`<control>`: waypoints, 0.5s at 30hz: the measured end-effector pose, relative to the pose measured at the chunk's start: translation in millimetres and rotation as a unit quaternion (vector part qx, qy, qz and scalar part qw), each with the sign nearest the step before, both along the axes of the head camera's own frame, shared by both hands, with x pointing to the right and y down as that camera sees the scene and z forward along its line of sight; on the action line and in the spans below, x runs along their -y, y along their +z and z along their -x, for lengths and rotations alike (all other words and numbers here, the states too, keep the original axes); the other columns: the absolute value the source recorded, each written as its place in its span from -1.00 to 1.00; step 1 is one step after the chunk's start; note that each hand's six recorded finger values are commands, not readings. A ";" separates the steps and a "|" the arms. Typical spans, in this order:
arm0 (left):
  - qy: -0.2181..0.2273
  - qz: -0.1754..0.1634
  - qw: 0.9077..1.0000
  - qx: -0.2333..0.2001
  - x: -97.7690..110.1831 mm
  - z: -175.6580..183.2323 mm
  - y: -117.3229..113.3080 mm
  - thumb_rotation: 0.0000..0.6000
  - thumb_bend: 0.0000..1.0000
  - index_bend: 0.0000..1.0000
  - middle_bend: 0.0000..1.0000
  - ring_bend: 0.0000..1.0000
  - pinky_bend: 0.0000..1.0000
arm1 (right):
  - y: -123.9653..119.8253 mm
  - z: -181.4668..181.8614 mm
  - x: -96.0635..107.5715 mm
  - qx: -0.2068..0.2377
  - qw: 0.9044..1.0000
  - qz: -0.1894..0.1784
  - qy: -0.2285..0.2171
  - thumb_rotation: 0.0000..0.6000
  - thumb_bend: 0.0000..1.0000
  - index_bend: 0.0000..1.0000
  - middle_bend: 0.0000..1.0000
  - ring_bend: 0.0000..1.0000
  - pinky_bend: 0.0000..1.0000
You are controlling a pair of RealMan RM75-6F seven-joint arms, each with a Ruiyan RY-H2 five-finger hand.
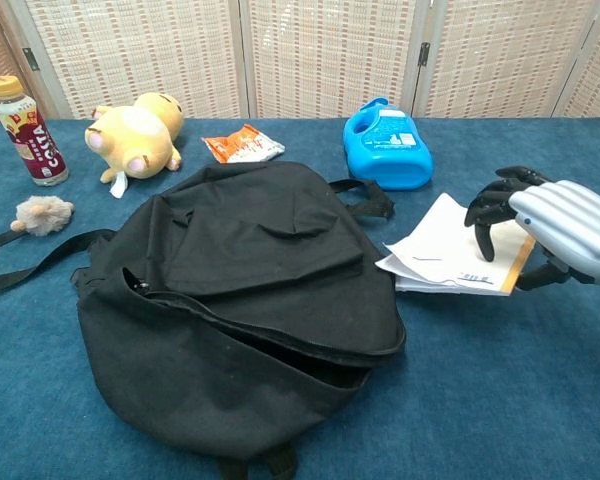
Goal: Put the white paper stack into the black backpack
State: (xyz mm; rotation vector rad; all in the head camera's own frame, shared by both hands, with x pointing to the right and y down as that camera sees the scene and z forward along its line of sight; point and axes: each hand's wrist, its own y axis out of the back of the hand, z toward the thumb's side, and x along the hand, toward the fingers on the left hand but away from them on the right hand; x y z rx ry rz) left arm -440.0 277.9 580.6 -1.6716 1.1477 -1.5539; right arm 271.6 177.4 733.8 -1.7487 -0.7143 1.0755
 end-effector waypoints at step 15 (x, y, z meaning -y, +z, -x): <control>0.053 -0.009 0.998 -0.012 23.8 -12.4 1.3 1.00 -0.05 -0.49 -0.75 -0.77 -1.00 | -34.3 -33.6 8.5 -0.014 0.994 -0.112 -0.011 1.00 -0.13 0.38 -0.20 -0.50 -0.85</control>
